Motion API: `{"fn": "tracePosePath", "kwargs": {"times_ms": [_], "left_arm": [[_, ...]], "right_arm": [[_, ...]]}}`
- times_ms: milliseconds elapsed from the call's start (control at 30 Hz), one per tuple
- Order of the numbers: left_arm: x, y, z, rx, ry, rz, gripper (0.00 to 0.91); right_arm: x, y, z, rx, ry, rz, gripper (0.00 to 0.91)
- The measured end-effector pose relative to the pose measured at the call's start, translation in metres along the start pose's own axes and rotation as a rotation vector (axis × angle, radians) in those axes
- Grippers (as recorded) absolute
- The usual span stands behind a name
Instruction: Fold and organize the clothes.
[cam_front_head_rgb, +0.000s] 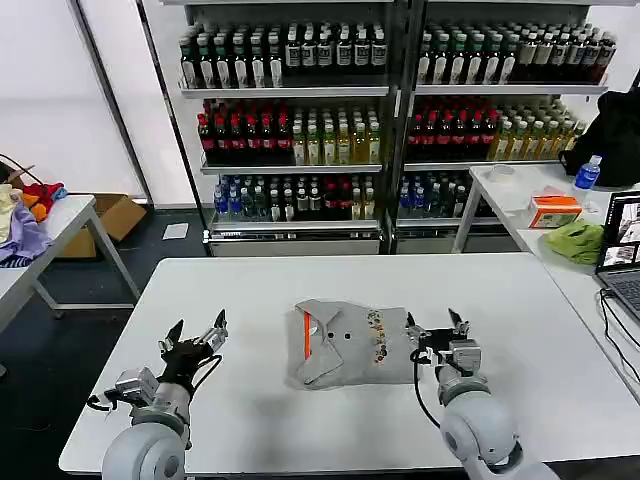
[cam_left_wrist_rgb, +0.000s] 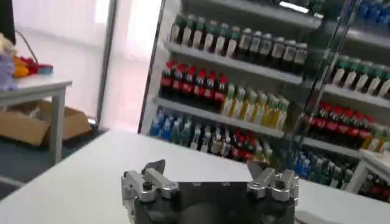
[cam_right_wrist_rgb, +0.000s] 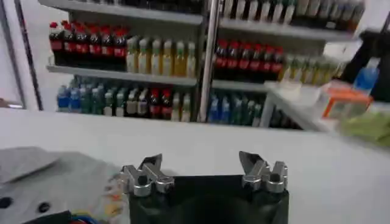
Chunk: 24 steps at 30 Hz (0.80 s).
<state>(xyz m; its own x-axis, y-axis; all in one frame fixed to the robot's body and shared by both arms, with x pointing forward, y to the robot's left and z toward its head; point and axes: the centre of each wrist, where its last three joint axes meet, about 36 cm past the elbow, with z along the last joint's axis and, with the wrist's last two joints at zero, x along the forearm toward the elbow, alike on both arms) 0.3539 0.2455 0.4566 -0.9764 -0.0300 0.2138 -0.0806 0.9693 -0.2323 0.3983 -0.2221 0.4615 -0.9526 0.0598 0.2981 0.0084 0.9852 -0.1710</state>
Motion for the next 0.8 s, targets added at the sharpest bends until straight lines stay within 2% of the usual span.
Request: {"fn": "tracePosePath", "kwargs": {"times_ms": [100, 267, 433, 800], "left_arm": [[0.002, 0.004, 0.001, -0.016, -0.038, 0.001, 0.907], [0.002, 0.010, 0.003, -0.057, -0.081, 0.001, 0.907], [0.000, 0.012, 0.007, -0.069, -0.099, 0.006, 0.907], [0.004, 0.016, 0.012, -0.106, -0.110, 0.002, 0.907]], "right_arm": [[0.005, -0.024, -0.006, 0.070, -0.039, 0.053, 0.907], [0.012, -0.064, -0.008, 0.129, -0.046, 0.128, 0.907], [0.021, -0.085, -0.013, 0.128, -0.053, 0.167, 0.907], [0.034, -0.092, -0.009, 0.109, -0.053, 0.188, 0.907]]}}
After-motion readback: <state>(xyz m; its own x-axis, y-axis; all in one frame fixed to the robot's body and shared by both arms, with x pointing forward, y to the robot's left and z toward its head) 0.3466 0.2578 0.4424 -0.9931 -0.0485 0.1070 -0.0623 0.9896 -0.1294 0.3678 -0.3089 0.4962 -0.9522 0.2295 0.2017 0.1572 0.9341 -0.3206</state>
